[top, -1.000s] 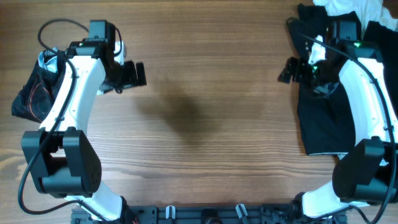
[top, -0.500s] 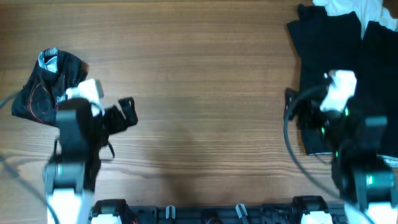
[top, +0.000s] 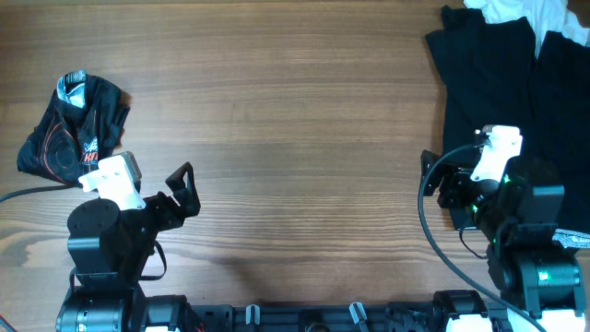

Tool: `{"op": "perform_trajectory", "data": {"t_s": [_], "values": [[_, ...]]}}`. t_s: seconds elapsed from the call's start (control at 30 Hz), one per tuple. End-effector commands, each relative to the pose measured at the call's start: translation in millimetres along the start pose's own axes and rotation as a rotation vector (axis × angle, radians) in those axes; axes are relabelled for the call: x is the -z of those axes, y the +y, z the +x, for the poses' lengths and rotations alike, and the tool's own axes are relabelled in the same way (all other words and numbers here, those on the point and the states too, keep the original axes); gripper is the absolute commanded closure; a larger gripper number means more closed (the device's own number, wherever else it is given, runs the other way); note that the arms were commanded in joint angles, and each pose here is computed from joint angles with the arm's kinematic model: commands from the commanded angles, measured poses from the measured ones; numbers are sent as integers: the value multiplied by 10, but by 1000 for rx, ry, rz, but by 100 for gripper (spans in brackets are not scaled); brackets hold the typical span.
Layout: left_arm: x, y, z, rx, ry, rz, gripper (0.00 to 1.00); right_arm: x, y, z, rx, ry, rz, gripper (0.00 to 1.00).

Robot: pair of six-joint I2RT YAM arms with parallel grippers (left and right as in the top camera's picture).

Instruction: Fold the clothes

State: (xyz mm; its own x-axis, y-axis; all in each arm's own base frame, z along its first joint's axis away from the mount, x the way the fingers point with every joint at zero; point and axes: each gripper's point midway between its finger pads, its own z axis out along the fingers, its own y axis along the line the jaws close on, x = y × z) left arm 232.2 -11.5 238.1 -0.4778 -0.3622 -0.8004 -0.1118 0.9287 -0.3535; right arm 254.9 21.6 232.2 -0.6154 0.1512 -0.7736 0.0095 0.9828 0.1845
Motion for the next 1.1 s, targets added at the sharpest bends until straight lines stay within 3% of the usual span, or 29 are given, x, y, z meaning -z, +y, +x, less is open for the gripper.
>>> {"op": "perform_trajectory", "data": {"t_s": [0.0, 0.13, 0.27, 0.37, 0.5, 1.07], "values": [[-6, 0, 25, 10, 5, 5, 0, -1, -40, 6, 14, -23, 17, 0], [-6, 0, 25, 10, 5, 5, 0, 68, 13, -96, 113, -274, -31, 0], [-6, 0, 25, 10, 5, 5, 0, 116, -9, 71, 139, -596, -72, 0], [-6, 0, 25, 10, 5, 5, 0, 29, -41, 220, 176, -735, -79, 0], [-6, 0, 25, 10, 5, 5, 0, -274, -95, 500, 237, -651, -59, 0], [-6, 0, 25, 10, 5, 5, 0, -279, -95, 501, 241, -649, -58, 0]]}}
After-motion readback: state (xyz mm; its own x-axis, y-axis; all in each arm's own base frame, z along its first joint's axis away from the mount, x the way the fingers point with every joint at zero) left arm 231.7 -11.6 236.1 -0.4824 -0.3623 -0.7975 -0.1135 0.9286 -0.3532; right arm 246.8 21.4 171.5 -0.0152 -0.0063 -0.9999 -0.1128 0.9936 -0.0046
